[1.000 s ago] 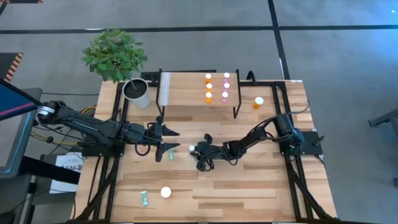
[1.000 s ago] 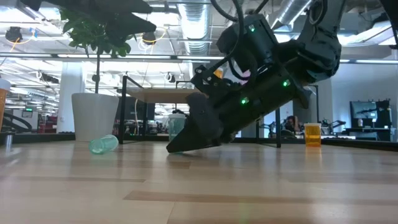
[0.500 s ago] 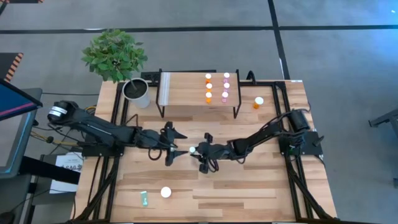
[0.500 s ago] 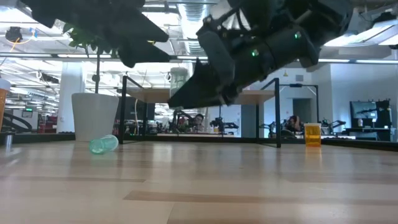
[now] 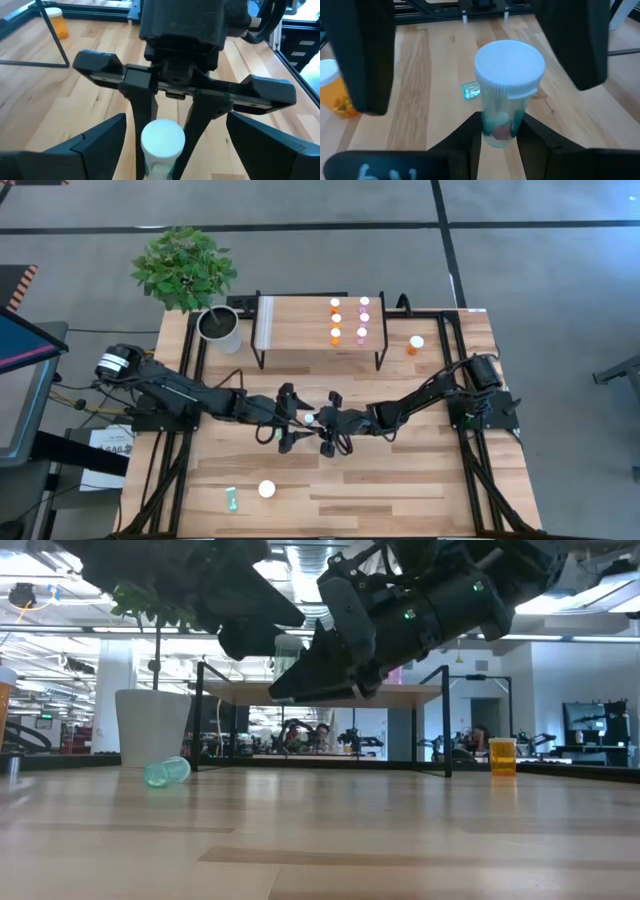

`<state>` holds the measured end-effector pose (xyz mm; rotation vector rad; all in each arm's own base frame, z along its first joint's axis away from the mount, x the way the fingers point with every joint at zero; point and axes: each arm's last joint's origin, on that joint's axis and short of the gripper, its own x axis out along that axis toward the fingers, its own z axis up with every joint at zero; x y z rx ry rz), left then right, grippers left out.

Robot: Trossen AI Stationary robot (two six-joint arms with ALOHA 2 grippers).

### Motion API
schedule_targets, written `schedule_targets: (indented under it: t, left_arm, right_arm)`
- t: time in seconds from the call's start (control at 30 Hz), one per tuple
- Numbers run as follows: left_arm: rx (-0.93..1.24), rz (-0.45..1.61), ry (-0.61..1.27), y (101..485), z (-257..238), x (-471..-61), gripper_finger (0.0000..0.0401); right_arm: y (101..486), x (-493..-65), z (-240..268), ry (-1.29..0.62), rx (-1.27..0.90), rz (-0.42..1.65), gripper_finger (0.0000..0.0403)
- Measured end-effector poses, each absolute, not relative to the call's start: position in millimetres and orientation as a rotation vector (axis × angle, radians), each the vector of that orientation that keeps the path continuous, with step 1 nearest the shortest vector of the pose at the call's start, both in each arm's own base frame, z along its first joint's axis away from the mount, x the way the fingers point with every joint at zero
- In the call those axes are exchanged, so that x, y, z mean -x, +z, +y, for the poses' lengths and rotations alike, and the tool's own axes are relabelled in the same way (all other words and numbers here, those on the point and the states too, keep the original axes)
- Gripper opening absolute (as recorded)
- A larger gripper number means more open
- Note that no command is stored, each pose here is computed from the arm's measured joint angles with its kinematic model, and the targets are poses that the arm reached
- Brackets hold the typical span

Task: Pick and place medicine bottles onto shelf by color
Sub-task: Put the right blue pill bottle on the shelf

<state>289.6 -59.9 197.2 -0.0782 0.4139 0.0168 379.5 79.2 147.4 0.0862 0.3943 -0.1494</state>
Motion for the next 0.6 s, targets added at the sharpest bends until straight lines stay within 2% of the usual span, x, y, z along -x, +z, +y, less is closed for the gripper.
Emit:
schedule_targets:
  t: [0.2, 0.6]
  left_arm:
    - [0.077, 0.408, 0.028, 198.1, -59.1, -291.6, 0.032]
    - [0.08, 0.42, 0.002, 197.3, -59.8, -291.2, 0.0194]
  right_arm:
    - [147.5, -379.1, 81.0, -0.147, -0.085, 0.393, 0.0128]
    - [147.9, -379.3, 81.0, -0.147, -0.086, 0.392, 0.0128]
